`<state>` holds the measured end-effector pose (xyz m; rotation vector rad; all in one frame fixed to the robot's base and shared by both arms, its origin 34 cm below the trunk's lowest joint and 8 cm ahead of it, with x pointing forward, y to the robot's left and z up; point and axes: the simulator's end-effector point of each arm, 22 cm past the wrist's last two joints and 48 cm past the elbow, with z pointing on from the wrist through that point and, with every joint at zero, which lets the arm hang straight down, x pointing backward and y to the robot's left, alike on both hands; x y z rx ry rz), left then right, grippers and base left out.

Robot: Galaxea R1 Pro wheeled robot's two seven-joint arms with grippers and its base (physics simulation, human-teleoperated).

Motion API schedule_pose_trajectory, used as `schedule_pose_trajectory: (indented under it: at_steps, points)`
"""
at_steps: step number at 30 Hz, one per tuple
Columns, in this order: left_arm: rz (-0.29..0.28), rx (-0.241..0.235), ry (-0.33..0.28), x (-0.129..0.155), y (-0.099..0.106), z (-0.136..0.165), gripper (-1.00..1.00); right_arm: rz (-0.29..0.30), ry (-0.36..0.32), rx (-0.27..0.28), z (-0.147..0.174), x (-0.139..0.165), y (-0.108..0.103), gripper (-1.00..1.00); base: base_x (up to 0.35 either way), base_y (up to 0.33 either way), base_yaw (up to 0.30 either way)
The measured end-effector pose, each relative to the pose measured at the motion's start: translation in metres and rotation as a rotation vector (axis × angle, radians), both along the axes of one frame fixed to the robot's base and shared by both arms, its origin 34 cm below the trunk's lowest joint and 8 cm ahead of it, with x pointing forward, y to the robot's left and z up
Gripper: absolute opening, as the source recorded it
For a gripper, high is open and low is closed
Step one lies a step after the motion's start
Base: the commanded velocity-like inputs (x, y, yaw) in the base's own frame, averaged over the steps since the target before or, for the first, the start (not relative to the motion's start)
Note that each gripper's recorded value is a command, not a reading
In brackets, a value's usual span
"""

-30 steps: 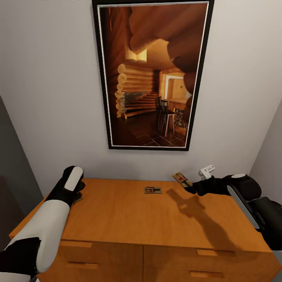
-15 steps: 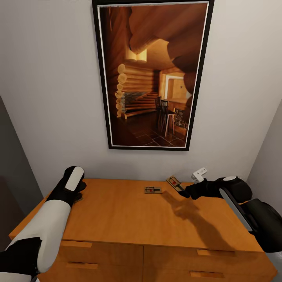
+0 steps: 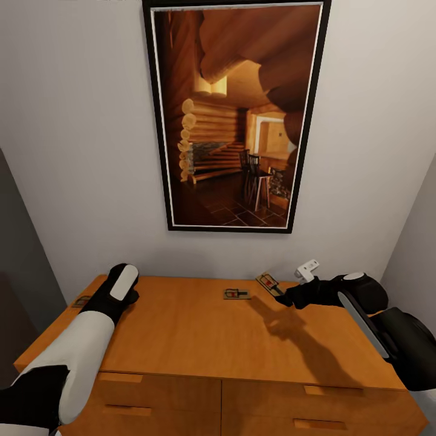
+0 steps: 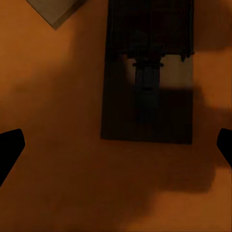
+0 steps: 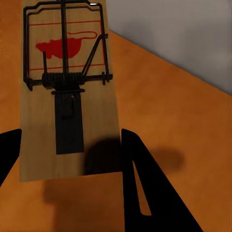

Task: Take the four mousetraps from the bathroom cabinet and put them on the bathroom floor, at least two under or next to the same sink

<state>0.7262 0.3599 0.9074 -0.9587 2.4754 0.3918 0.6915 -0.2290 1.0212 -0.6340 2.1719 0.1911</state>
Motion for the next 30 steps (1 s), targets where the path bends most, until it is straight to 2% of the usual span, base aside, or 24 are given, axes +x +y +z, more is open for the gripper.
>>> schedule_pose_trajectory:
  at_steps: [9, 18, 30]
  points:
    - [-0.023, 0.010, 0.018, -0.001, -0.005, -0.005, 1.00, -0.002, -0.001, -0.001, 0.000, 0.000, -0.001, -1.00, 0.000, 0.000, 0.000]
    - [-0.058, -0.001, 0.014, 0.003, -0.028, -0.005, 1.00, -0.002, -0.001, -0.002, 0.000, 0.000, -0.001, -1.00, 0.000, 0.000, 0.000]
    - [-0.061, -0.001, 0.006, 0.005, -0.030, -0.002, 1.00, -0.002, 0.000, -0.001, 0.000, 0.000, 0.000, -1.00, 0.000, 0.000, 0.000]
